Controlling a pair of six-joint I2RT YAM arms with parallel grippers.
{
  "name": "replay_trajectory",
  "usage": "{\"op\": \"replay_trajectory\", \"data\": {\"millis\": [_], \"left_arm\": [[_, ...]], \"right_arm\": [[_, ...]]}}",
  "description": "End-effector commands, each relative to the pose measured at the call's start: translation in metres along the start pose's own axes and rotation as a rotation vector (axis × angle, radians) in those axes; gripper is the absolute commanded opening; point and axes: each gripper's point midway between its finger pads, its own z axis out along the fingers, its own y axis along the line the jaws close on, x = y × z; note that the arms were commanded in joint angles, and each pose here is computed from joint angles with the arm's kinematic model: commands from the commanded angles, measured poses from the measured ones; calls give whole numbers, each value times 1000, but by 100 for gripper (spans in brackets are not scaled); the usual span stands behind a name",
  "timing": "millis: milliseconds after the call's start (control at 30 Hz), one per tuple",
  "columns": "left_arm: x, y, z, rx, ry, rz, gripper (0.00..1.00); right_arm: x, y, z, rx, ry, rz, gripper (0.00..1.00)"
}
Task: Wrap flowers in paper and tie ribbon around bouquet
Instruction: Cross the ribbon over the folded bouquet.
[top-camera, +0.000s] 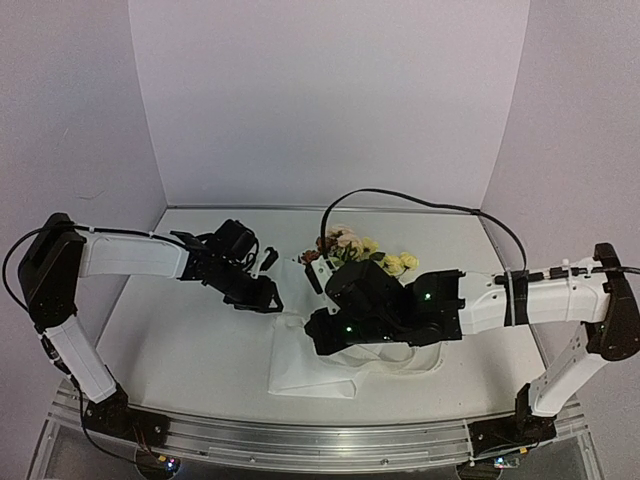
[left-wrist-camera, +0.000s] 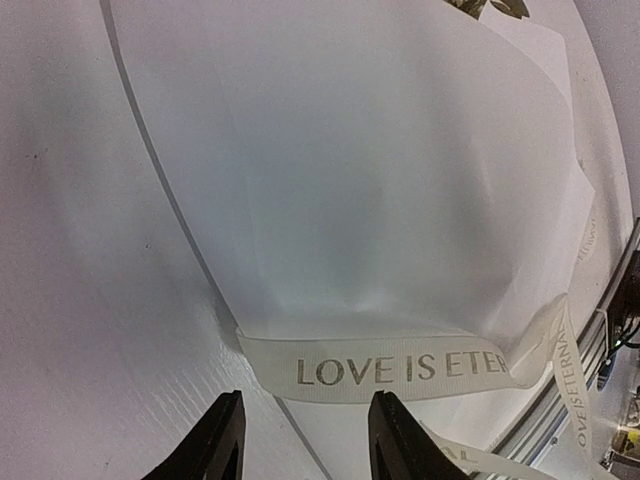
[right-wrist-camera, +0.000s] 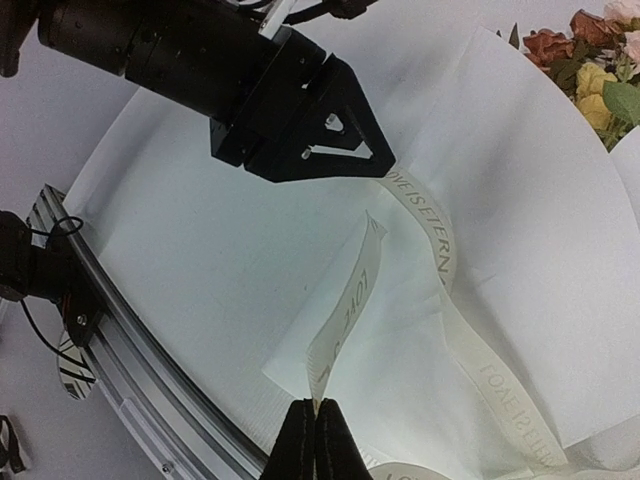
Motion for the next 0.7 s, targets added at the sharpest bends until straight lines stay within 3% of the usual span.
{"op": "replay_trajectory", "data": {"millis": [0, 267, 667], "left_arm": [[-12, -3, -6, -10, -16, 3, 45], [-13, 2, -12, -23, -10, -80, 46], [6, -10, -39, 193, 12, -314, 42]], "right_arm": [[-9, 8, -4, 56, -24, -77, 0], [12, -1, -1, 226, 29, -240, 0], [28, 14, 12, 343, 58, -452, 0]]}}
